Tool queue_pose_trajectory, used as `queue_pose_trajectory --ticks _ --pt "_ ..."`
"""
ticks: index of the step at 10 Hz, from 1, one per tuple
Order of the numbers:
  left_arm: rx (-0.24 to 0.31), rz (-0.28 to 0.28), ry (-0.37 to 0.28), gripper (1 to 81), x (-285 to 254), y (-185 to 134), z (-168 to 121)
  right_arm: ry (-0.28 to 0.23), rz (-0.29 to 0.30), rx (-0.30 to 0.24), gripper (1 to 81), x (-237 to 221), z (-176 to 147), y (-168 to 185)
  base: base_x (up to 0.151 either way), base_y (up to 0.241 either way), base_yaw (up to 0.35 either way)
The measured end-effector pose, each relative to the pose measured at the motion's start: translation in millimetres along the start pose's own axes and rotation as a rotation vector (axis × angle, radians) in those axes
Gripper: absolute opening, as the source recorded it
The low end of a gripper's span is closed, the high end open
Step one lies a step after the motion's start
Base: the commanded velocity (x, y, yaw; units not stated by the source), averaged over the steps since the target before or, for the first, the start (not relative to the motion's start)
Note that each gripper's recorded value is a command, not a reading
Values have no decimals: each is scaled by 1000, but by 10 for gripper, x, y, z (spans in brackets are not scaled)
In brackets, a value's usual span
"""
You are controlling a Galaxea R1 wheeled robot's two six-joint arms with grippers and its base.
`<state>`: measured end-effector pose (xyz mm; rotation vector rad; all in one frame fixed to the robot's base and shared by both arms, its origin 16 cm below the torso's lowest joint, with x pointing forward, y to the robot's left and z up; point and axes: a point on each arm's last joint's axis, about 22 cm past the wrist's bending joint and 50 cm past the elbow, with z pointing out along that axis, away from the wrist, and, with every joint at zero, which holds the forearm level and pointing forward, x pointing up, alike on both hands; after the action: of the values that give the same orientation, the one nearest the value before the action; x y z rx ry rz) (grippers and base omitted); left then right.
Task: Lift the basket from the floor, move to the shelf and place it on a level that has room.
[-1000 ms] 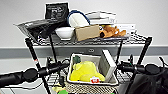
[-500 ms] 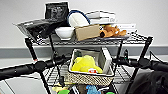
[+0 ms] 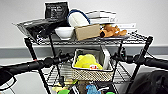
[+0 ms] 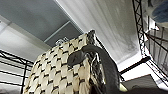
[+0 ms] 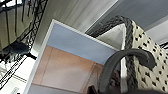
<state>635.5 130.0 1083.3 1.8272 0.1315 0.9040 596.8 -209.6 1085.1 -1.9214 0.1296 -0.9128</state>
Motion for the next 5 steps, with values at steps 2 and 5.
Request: queue_pose_trajectory --ticks 2,5 --pt "35 2 -12 10 53 -160 205 5 -3 -40 10 79 137 205 0 0 0" --pt "108 54 -67 10 82 -452 470 -7 -20 -92 10 176 324 415 0 0 0"
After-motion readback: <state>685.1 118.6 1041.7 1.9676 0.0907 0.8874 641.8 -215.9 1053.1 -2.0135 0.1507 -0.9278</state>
